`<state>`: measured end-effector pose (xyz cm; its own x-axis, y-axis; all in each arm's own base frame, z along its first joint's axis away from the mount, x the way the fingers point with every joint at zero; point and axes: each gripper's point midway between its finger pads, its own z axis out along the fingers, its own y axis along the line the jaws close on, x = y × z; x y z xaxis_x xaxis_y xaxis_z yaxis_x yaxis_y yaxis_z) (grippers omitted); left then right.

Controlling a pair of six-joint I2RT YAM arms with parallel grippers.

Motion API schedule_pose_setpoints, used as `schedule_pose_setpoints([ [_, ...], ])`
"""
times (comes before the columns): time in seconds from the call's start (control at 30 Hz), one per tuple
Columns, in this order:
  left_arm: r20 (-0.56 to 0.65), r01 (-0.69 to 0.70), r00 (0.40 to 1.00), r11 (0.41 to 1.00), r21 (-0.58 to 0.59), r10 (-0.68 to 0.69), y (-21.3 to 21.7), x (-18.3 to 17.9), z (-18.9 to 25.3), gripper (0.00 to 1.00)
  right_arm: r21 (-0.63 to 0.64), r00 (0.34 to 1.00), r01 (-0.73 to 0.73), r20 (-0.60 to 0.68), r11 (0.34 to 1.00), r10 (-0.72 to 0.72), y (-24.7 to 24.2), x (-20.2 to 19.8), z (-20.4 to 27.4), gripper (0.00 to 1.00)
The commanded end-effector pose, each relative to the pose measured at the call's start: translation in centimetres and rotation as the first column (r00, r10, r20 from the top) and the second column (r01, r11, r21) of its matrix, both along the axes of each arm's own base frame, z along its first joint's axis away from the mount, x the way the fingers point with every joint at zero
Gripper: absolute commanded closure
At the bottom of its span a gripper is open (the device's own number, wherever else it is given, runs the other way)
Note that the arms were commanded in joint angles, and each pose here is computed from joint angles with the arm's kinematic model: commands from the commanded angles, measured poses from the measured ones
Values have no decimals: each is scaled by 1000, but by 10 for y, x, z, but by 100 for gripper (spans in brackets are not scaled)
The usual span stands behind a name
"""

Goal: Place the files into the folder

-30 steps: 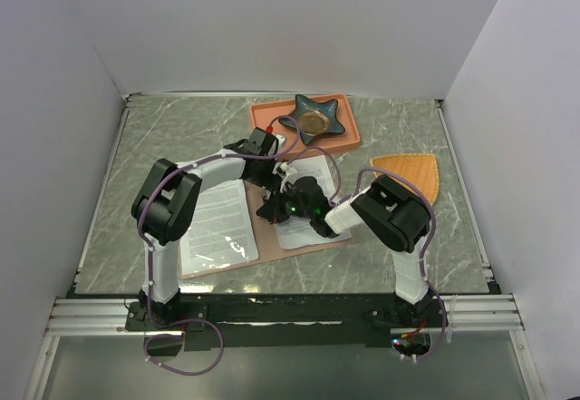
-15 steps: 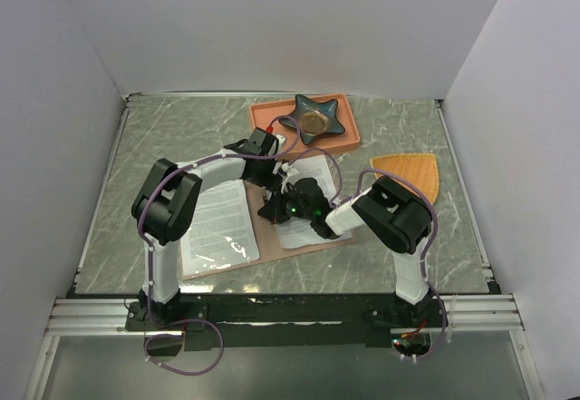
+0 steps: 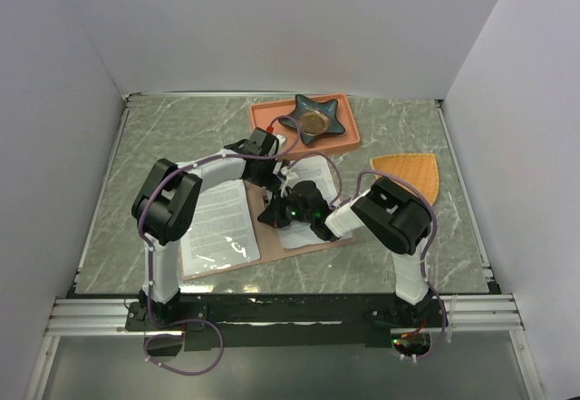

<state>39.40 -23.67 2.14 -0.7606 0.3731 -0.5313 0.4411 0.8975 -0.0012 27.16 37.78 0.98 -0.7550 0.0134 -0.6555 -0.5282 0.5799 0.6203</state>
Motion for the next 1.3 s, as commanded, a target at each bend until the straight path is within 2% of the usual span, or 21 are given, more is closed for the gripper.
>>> schedule_pose_setpoints([
  [0.0, -136, 7, 991, 993, 115, 9, 26, -28, -46, 6, -426, 950, -47, -299, 904, -92, -91, -69, -121, 100],
  [0.2, -135, 3, 991, 994, 112, 12, 28, -27, -45, 6, -386, 955, -38, -286, 922, -80, -83, -55, -116, 100],
  [0.53, -140, 1, 990, 994, 109, 15, 29, -29, -43, 6, -187, 912, -40, -409, 981, -41, -55, -60, -121, 100],
  [0.87, -149, 2, 989, 994, 109, 14, 29, -31, -45, 7, -101, 867, 2, -495, 995, -52, -53, -62, -129, 100],
  [1.13, -150, -3, 989, 995, 101, 19, 27, -30, -43, 7, -90, 859, 11, -509, 996, -55, -55, -67, -134, 100],
  [1.27, -141, -1, 990, 997, 82, 13, 21, -25, -33, 7, -47, 889, 1, -458, 999, -22, -46, -58, -116, 100],
])
